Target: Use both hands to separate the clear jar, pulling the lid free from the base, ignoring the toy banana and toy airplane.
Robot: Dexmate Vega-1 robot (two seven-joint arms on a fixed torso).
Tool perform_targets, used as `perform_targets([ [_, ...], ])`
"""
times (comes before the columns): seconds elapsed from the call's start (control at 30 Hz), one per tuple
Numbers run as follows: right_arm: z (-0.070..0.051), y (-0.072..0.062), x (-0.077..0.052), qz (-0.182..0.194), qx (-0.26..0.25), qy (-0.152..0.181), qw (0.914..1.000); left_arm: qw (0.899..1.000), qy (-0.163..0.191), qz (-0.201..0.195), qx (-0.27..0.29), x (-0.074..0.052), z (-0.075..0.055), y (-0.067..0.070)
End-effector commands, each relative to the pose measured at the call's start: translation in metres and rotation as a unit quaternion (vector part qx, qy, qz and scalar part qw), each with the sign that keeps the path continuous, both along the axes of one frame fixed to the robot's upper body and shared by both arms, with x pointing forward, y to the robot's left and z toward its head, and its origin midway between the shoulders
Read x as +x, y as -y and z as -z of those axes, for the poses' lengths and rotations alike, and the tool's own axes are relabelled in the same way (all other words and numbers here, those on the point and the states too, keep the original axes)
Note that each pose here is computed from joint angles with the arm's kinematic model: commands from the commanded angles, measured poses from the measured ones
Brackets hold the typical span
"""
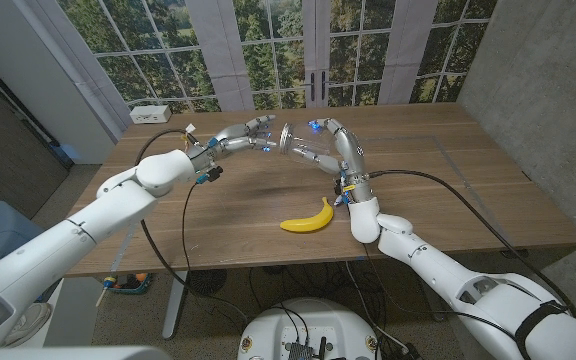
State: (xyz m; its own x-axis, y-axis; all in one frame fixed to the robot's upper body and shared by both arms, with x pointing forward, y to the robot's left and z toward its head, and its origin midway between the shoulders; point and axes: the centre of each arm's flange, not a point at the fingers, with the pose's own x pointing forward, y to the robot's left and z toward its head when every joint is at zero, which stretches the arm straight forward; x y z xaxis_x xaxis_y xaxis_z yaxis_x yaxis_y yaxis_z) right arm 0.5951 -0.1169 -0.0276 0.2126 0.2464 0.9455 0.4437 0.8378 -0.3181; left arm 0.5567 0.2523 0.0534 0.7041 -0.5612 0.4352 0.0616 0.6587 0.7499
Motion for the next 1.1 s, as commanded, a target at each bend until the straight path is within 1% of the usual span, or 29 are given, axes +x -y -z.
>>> perform_targets([
  [0.03,-0.009,0.002,-0.005,-0.033,-0.022,-0.053,0.9978,0.996,0.086,-0.027,0.012,-0.012,-0.008,0.003],
  [0.17,-0.009,0.0,-0.007,-0.032,-0.027,-0.052,0.9978,0.997,0.07,-0.001,0.025,-0.009,-0.01,0.01],
  [0.33,-0.01,-0.001,-0.008,-0.028,-0.033,-0.052,0.9977,0.998,0.039,0.037,0.021,-0.003,-0.009,0.016],
  [0.5,-0.011,0.0,-0.01,-0.028,-0.03,-0.048,0.998,0.998,0.014,0.058,0.015,0.003,-0.007,0.019],
  [0.63,-0.013,0.002,-0.013,-0.038,-0.023,-0.048,0.9979,0.997,-0.012,0.082,0.002,0.009,-0.005,0.02],
  [0.73,-0.015,0.003,-0.015,-0.048,-0.021,-0.047,0.9976,0.995,-0.022,0.096,-0.006,0.011,-0.005,0.021],
  [0.9,-0.016,0.003,-0.018,-0.054,-0.018,-0.04,0.9975,0.993,-0.029,0.115,-0.011,0.011,-0.008,0.024],
  [1.1,-0.016,0.005,-0.016,-0.051,-0.015,-0.04,0.9978,0.994,-0.016,0.107,-0.022,0.009,-0.011,0.023],
])
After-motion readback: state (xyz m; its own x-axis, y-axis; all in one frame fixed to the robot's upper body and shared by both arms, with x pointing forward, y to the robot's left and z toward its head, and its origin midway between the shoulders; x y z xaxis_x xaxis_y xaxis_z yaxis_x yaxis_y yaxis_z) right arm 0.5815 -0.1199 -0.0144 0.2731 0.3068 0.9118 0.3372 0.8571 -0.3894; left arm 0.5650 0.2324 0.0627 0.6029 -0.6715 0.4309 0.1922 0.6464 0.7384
